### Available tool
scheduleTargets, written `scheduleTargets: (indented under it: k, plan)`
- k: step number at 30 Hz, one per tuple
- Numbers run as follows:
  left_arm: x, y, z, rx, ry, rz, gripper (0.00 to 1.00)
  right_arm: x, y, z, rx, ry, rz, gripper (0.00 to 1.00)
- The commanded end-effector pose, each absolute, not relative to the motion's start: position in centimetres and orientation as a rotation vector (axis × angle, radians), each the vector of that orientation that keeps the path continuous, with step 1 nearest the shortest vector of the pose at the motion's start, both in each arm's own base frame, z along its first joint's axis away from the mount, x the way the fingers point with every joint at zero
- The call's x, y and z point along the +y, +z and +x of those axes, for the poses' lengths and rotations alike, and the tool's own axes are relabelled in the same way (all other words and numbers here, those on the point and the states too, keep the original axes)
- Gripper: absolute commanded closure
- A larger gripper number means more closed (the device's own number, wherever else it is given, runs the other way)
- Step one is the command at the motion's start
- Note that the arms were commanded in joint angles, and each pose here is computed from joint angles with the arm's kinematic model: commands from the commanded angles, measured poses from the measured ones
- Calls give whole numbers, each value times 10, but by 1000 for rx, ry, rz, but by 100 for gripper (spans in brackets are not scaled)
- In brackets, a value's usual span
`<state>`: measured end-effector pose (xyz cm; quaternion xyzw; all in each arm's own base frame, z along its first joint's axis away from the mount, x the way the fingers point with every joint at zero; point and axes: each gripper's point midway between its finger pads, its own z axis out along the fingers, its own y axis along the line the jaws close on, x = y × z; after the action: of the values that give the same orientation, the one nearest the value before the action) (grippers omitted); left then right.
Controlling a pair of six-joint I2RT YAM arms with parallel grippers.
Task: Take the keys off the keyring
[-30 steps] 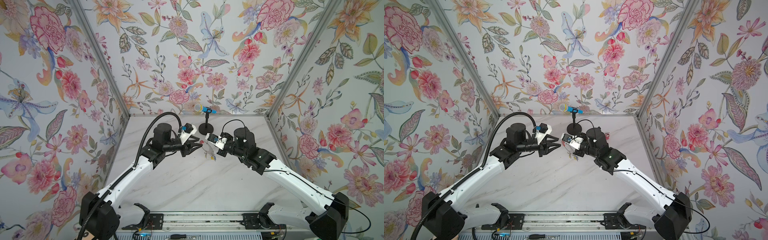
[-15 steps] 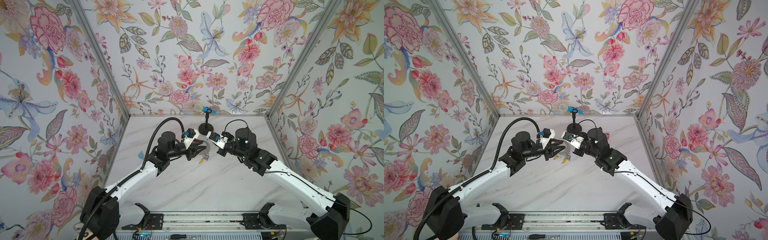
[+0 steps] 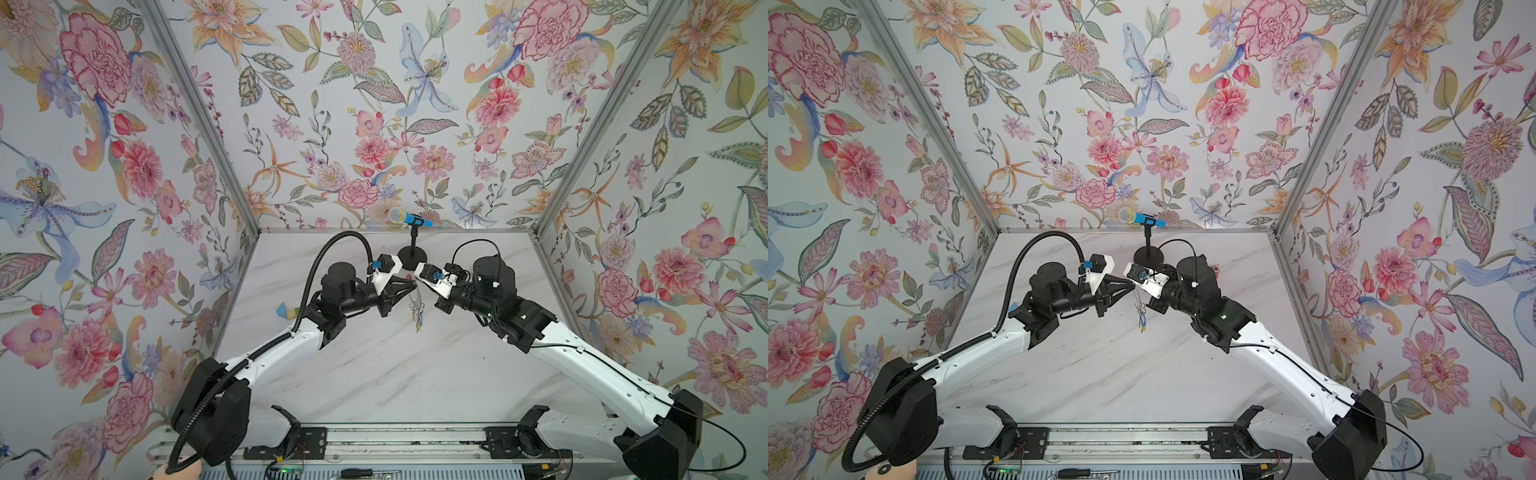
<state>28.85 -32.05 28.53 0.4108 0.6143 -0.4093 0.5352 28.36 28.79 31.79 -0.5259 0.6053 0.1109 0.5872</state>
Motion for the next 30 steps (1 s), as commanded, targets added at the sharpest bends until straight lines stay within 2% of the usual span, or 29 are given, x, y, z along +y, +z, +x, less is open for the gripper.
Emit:
scheduleTargets:
  k: [1, 4, 17, 30]
  plan:
    - [-326, 306, 288, 1390, -970, 983, 95, 287, 330, 279, 1383, 287, -1197, 100]
    - [-324, 309, 286, 1382, -941, 994, 100, 286, 329, 279, 1385, 280, -1199, 100]
    - [-314, 307, 294, 1451, -736, 1129, 100, 283, 321, 277, 1392, 215, -1263, 100]
    - [-313, 300, 296, 1503, -658, 1239, 100, 276, 321, 278, 1411, 115, -1281, 100]
